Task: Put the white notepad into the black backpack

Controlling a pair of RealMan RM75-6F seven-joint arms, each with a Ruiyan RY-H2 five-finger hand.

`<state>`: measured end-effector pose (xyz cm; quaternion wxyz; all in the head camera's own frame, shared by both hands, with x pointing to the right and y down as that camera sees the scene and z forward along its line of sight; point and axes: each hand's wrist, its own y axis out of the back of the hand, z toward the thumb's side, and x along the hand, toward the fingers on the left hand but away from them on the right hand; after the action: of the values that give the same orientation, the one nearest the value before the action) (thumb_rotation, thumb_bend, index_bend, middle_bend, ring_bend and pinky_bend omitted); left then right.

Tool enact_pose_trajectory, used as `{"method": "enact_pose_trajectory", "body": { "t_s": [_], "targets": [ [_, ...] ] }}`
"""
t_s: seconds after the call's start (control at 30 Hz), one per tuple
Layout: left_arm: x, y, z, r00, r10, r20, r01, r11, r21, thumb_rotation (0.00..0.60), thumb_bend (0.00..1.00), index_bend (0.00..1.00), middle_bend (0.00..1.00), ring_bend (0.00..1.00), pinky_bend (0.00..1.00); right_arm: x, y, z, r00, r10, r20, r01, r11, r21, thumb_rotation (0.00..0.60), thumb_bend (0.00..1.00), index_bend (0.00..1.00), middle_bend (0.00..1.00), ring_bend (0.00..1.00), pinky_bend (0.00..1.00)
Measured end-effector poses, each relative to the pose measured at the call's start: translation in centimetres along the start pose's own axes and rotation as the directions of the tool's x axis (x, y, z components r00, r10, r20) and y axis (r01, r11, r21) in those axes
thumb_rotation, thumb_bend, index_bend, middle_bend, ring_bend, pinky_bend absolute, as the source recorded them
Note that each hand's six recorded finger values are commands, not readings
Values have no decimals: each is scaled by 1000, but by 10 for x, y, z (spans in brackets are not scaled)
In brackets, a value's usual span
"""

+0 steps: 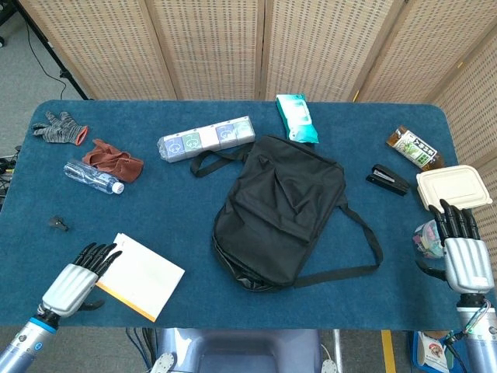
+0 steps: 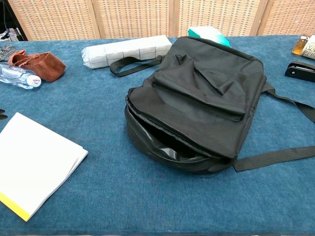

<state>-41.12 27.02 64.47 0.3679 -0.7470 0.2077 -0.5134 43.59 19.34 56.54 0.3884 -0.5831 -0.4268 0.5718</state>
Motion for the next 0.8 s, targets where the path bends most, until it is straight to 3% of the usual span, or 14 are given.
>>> {"method": "enact_pose_trajectory", "body": {
  "t_s": [0.8],
  "targets": [
    [13, -19, 3, 1000, -9, 17, 8, 999, 41, 600, 0, 0, 0, 0, 0, -3, 2, -3, 1000, -5, 14, 5, 1000, -13, 600, 0, 0, 0, 0, 0]
  ]
}}
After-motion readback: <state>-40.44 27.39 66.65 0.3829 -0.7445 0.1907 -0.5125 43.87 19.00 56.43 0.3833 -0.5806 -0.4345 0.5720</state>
